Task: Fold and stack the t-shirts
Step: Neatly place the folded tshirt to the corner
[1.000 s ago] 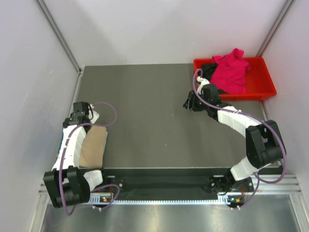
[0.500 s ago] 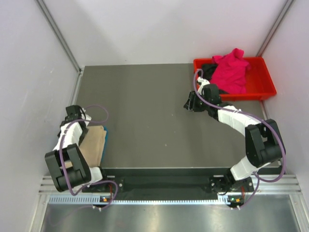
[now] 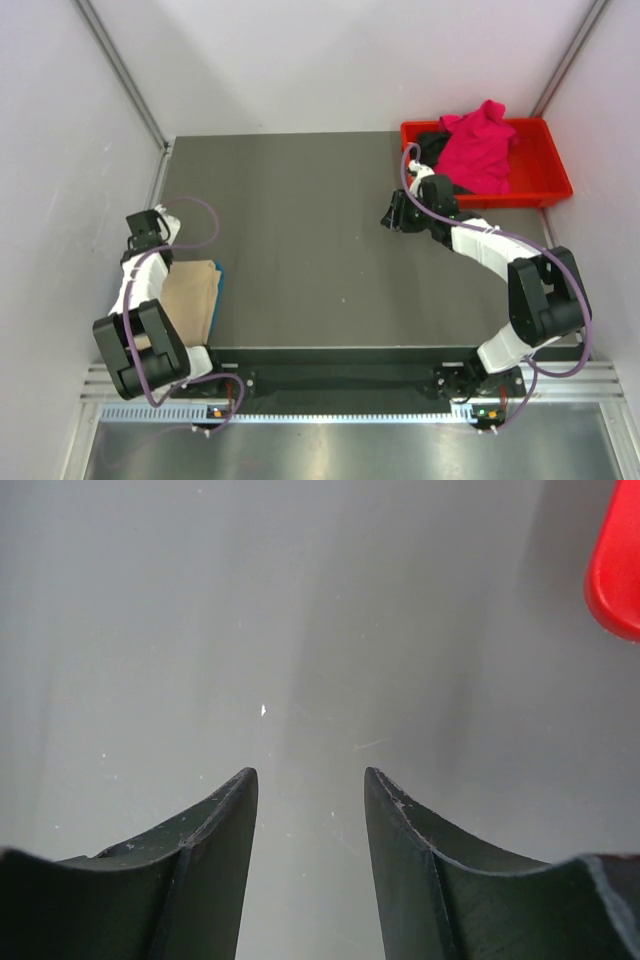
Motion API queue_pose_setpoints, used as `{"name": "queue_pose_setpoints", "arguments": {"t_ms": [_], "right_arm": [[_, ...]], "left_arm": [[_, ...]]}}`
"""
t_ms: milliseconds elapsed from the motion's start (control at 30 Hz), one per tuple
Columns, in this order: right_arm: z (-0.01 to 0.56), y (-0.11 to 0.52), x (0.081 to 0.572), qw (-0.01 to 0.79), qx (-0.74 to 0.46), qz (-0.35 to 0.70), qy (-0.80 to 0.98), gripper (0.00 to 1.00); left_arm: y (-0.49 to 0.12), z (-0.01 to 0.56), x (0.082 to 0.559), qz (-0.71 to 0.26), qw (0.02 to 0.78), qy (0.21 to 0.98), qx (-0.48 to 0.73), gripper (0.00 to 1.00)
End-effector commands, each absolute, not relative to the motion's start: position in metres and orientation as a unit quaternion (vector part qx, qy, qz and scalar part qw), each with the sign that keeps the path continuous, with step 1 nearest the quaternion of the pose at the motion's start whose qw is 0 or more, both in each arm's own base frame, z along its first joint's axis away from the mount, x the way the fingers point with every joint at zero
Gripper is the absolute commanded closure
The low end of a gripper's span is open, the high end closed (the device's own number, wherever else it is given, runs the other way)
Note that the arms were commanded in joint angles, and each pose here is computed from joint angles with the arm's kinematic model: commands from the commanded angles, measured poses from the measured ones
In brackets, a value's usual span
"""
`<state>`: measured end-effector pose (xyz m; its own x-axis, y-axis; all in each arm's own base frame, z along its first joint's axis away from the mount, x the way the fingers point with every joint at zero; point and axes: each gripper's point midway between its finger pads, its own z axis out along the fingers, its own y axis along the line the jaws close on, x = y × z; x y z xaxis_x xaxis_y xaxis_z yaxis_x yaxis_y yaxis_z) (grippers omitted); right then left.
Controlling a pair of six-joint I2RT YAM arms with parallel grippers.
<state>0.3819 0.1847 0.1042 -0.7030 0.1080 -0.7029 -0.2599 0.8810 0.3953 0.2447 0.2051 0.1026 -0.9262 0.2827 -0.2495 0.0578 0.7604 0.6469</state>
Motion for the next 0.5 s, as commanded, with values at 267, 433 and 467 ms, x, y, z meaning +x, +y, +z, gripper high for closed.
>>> {"name": "queue_pose_setpoints", "arguments": {"t_ms": [267,433,467], "right_arm": [[0.131,0.183,0.394,0.407,-0.043,0.243,0.88,0.53],[0.132,0.182,0.392,0.406,-0.042,0.241,0.88,0.53],[0.134,0.181,0.392,0.409,-0.042,0.239,0.88,0.53]], "left_arm": [[0.23,0.067,0.286,0.305,0.195,0.931,0.05,1.0],[0.245,0.06,0.296,0.324,0.19,0.926,0.029,1.0],[0.248,0.061,0.296,0.33,0.192,0.924,0.026,1.0]]}}
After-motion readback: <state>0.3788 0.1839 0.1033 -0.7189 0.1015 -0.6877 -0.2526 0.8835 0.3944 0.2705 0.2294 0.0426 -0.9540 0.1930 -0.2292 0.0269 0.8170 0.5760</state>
